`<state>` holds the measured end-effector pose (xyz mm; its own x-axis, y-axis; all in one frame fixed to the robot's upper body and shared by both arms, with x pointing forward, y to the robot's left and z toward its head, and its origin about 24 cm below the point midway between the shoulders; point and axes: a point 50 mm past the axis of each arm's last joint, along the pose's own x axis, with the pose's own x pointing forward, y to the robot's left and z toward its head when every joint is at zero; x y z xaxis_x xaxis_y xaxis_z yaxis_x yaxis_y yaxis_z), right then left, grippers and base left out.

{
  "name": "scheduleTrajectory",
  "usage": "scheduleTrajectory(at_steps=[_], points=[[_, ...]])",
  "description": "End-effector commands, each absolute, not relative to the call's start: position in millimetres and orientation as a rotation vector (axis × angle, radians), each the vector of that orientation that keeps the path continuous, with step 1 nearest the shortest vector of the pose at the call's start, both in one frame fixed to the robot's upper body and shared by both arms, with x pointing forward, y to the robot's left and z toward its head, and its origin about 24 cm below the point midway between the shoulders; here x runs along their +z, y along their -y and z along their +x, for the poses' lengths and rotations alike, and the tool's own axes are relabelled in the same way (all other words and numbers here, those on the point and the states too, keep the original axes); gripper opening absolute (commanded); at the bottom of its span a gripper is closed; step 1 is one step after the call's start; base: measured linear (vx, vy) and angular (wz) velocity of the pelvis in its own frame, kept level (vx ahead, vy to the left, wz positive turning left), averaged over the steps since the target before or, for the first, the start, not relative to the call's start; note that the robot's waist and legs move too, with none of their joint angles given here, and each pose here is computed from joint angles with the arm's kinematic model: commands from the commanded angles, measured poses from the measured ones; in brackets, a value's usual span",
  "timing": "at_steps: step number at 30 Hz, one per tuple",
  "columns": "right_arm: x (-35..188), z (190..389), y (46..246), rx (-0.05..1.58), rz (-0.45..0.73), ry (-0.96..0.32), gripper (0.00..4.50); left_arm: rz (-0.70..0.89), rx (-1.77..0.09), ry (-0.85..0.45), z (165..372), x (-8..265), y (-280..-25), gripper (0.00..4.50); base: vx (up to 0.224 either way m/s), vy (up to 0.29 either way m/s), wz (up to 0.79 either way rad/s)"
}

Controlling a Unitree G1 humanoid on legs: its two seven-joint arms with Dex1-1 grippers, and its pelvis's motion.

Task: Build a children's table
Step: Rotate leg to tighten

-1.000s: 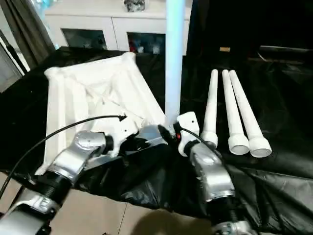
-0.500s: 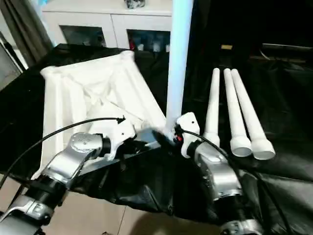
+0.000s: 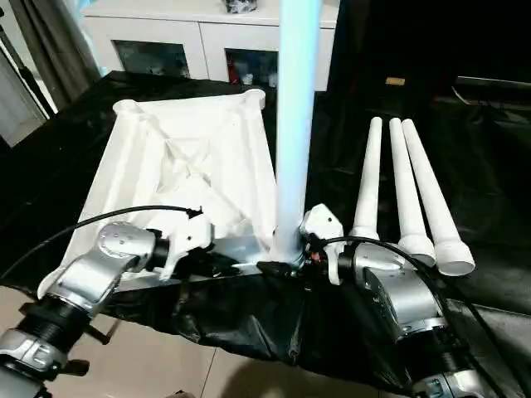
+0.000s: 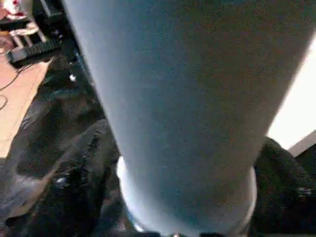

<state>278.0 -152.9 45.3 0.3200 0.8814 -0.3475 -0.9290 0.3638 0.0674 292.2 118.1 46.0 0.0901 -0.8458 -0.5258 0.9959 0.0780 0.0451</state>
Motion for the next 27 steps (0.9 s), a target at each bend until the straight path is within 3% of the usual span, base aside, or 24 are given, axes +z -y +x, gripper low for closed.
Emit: scheduleTrajectory(at_steps=[1,5,11,14,16,20,25,26,27], points=[[41,272.1,145.8,1.276,-0.166,-0.398,3.37,0.479,-1.464,-0.475,290,39,-122,0.00,0.000,0.000,0.00],[40,270.6,145.3,1.295,-0.159,-0.406,3.01,0.479,-1.464,-0.479,291,39,-125,0.00,0.000,0.000,0.00],[35,269.6,140.8,1.235,-0.132,-0.386,2.84,0.453,-1.414,-0.464,293,38,-119,0.00,0.000,0.000,0.00],[27,275.3,137.4,1.074,-0.141,-0.371,2.80,0.443,-1.338,-0.456,298,36,-111,0.00,0.000,0.000,0.00],[17,284.2,132.2,0.865,-0.131,-0.370,2.80,0.420,-1.255,-0.442,303,34,-97,0.00,0.000,0.000,0.00],[12,295.6,102.8,0.648,-0.028,-0.357,2.78,0.364,-1.172,-0.408,305,34,-67,0.00,0.000,0.000,0.00],[17,301.4,80.4,0.580,0.028,-0.327,2.78,0.340,-1.151,-0.387,304,36,-52,0.00,0.000,0.000,0.00],[20,302.3,73.2,0.586,0.031,-0.303,3.33,0.339,-1.154,-0.378,302,37,-48,0.00,0.000,0.000,0.00],[22,302.3,70.9,0.597,0.030,-0.290,3.33,0.336,-1.165,-0.371,301,38,-45,0.00,0.000,0.000,0.00]])
